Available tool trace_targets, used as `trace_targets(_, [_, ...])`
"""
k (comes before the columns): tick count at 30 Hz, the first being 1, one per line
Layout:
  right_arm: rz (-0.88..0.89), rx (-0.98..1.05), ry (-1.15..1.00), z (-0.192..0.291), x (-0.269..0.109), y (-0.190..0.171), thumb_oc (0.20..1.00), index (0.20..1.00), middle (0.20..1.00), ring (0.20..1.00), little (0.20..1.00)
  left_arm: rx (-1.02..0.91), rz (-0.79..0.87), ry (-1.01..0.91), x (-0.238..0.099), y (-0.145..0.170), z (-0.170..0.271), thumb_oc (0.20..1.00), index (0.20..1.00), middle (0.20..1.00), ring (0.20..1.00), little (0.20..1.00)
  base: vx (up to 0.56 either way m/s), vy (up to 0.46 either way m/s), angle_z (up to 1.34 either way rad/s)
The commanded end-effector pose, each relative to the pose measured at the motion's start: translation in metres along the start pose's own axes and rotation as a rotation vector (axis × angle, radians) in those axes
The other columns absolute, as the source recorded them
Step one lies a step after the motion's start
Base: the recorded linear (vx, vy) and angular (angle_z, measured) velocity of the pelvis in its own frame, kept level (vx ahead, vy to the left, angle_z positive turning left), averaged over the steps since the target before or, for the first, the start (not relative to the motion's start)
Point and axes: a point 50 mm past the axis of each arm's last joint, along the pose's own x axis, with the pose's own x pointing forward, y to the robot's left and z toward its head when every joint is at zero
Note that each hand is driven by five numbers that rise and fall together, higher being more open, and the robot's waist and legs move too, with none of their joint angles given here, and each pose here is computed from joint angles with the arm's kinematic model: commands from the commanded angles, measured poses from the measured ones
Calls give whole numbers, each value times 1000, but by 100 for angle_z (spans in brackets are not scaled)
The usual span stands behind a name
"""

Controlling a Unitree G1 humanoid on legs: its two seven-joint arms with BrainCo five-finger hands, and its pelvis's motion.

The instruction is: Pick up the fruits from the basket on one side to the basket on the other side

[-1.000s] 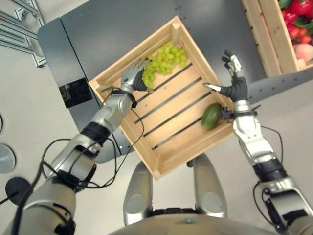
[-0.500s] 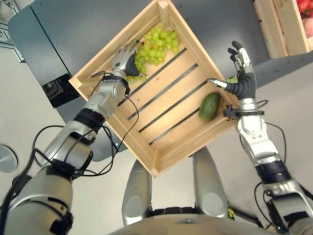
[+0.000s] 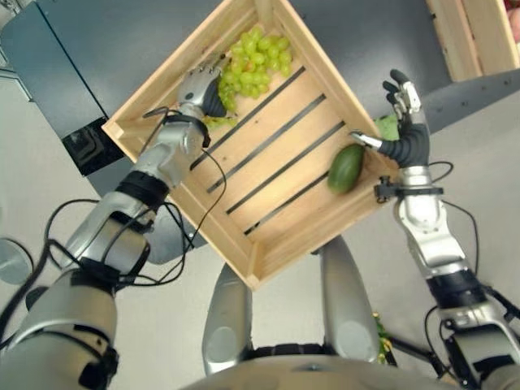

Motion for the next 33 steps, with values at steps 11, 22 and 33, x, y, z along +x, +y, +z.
trace_targets(11, [-6, 13, -127, 24, -7, -15, 1000, 1000, 1000, 1000, 1000, 108, 180, 172, 20, 56, -31, 1000, 1000, 1000, 1000, 1000, 0, 0, 0])
trace_targets(22, [0, 42, -130, 26, -7, -16, 1000, 1000, 1000, 1000, 1000, 107, 190, 202, 26, 66, -33, 200, 200, 200, 200, 200, 10, -1, 0])
trace_targets(33, [20, 66, -147, 30, -6, -13, 1000, 1000, 1000, 1000, 1000, 91, 172, 200, 30, 62, -28, 200, 200, 200, 200, 200, 10, 4, 0])
